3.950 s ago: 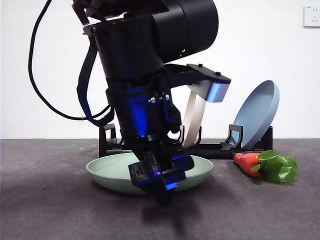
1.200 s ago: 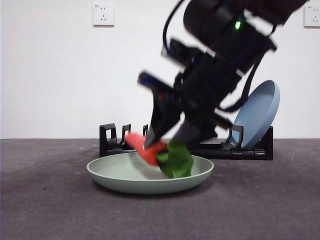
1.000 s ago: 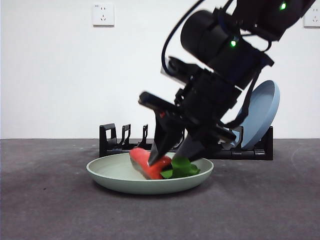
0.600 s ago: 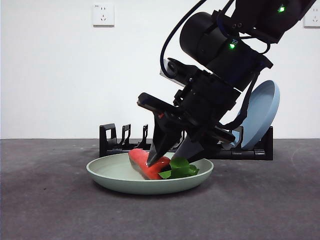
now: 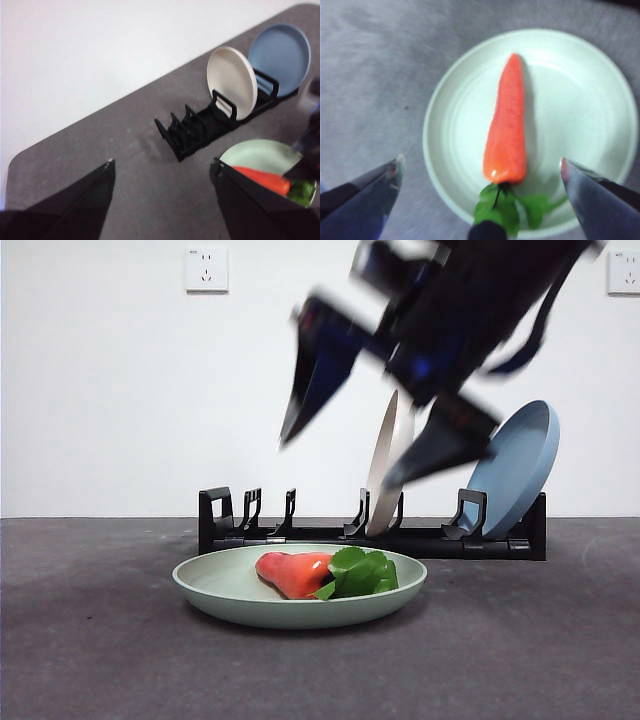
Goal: Take the green plate from the plate rack,put the plate on the table,take the carrot from the table,put the carrot in the plate
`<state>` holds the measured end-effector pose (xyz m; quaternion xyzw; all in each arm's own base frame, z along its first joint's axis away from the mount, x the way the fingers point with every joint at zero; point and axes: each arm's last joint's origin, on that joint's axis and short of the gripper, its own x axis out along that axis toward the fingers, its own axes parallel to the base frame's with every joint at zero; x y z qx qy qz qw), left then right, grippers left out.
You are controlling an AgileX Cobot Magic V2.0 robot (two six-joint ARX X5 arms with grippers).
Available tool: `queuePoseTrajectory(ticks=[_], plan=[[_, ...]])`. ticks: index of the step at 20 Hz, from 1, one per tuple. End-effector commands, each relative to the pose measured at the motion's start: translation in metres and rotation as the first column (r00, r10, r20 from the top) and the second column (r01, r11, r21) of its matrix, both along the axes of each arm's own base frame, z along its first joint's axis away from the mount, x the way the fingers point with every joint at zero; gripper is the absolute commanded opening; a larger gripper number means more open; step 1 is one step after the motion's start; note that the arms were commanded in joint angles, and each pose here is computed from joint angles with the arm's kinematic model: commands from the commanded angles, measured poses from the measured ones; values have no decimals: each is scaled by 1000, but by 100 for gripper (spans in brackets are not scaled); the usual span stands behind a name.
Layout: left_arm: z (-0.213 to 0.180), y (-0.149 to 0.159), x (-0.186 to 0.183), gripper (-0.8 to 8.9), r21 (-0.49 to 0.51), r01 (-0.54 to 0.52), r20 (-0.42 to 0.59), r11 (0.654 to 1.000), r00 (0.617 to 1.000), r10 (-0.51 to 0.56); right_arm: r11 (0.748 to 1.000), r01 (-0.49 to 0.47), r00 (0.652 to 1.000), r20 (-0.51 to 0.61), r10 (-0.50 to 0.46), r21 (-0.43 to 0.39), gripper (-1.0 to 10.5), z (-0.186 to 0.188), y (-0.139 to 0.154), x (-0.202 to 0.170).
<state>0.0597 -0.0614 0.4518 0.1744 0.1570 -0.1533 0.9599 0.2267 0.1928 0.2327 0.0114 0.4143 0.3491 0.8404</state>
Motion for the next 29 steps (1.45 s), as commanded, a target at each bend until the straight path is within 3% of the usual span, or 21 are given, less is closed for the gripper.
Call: queuePoseTrajectory(ticks=[1, 11, 16, 17, 21, 22, 29], plan=[[-3, 1, -1, 319, 17, -4, -22, 1000, 1000, 5, 1000, -3, 1000, 19, 3, 10, 584, 25, -15, -19], [-15, 7, -6, 313, 39, 8, -159, 999, 987, -2, 1000, 24, 999, 46, -24, -12, 550, 86, -98, -118], [-20, 8, -9, 304, 28, 48, -237, 998, 971, -40, 997, 77, 993, 91, -76, -12, 373, 94, -134, -160], [-21, 7, -9, 268, 18, 66, -260, 998, 964, -59, 997, 76, 992, 99, -75, -4, 322, 95, -140, -166], [-22, 5, -12, -22, -36, 144, -324, 989, 934, -148, 997, 74, 990, 117, -76, 14, 26, 94, -154, -184], [-22, 5, -12, -8, -45, 157, -334, 987, 929, -163, 997, 71, 991, 114, -72, 15, -24, 94, -156, -186], [-22, 4, -13, -3, -65, 189, -355, 980, 914, -199, 997, 75, 992, 103, -75, 0, 3, 92, -157, -188]])
